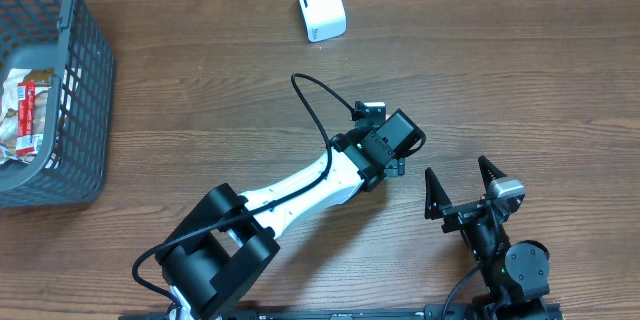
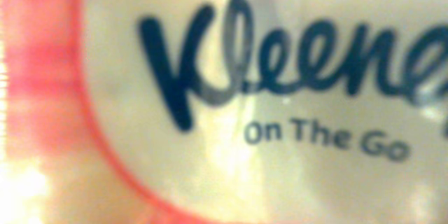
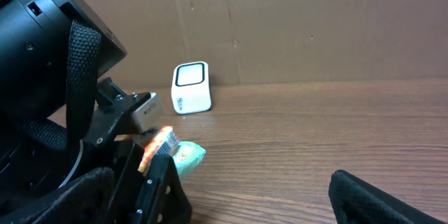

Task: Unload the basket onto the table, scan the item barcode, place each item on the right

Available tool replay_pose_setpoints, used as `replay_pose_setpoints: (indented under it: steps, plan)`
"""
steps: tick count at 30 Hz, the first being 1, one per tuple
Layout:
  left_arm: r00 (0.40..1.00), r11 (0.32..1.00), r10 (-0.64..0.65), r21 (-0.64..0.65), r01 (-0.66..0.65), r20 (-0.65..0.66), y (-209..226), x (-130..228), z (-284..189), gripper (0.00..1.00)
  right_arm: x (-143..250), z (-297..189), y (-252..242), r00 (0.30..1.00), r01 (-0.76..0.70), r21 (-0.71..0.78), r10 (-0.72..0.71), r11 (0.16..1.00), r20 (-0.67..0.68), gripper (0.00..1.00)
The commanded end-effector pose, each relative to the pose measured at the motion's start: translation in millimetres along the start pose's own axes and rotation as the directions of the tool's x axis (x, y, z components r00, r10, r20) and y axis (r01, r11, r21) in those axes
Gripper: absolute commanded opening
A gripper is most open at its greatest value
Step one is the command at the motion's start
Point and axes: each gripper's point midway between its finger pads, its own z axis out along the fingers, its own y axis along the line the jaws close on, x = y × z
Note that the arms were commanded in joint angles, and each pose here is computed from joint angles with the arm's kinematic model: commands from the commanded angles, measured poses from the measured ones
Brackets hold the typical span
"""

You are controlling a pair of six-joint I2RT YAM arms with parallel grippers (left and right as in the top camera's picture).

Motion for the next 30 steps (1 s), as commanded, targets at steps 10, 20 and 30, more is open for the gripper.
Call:
replay_pose_setpoints:
  steps: [10,20,30]
  plan:
    - [0.994,0.994,0.107,0.026,-0.107,0.022,-19.7,-25.7,-34.0,1.00,1.5,0.1,-1.1,1.000,0.000,0.002,0.000,1.000,0.005,1.00]
    - [0.985,0.985,0.172,-0.003,-0.172,0.021,-24.4,-58.2,-80.8,1.00,1.6,0.1,-1.1,1.000,0.000,0.002,0.000,1.000,0.004,1.00]
    - [0.989,0.990,0.074,0.128,-0.058,-0.128,-2.8,-69.0,-72.7,0.95,1.6,0.1,-1.1,1.000,0.000,0.002,0.000,1.000,0.004,1.00]
